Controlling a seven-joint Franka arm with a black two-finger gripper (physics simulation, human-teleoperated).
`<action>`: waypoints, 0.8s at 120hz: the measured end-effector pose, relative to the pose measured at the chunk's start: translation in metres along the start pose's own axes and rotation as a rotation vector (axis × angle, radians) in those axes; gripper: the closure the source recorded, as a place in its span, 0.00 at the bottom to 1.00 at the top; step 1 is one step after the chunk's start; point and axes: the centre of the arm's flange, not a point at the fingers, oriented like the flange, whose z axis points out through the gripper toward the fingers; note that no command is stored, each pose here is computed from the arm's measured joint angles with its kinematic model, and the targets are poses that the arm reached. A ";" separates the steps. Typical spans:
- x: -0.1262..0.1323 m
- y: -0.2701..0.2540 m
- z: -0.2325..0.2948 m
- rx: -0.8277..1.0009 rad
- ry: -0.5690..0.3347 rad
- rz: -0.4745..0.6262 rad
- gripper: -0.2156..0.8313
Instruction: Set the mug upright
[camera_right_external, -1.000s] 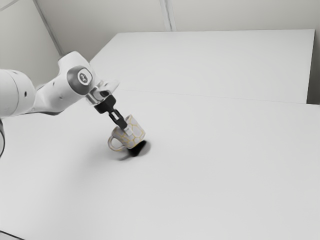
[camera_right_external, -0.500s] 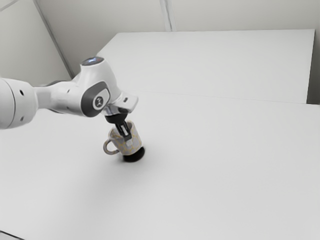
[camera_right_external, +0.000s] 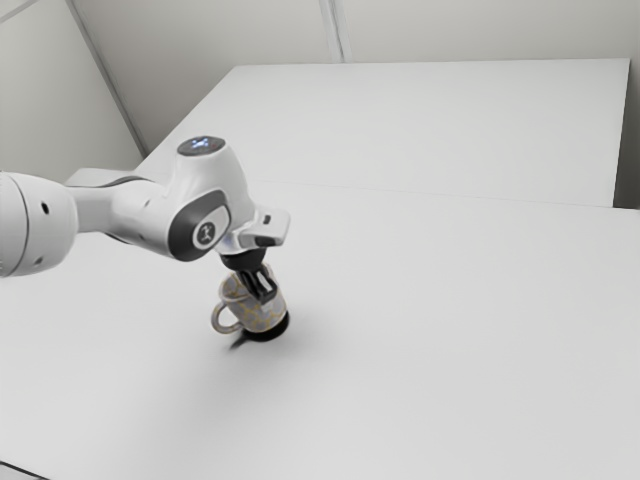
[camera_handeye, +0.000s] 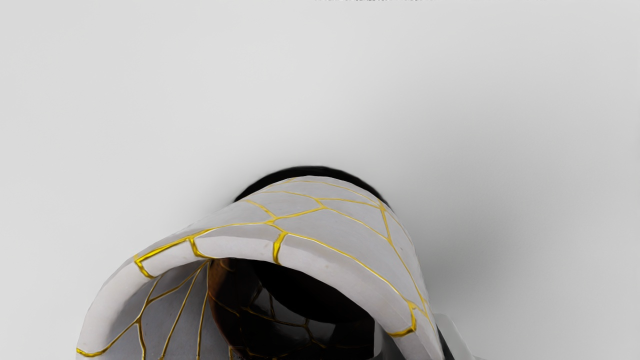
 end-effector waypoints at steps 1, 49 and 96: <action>0.000 0.001 0.000 0.000 0.001 -0.002 0.81; 0.009 0.005 -0.043 0.000 0.037 -0.130 0.30; 0.029 -0.083 -0.219 0.016 0.121 -0.417 0.22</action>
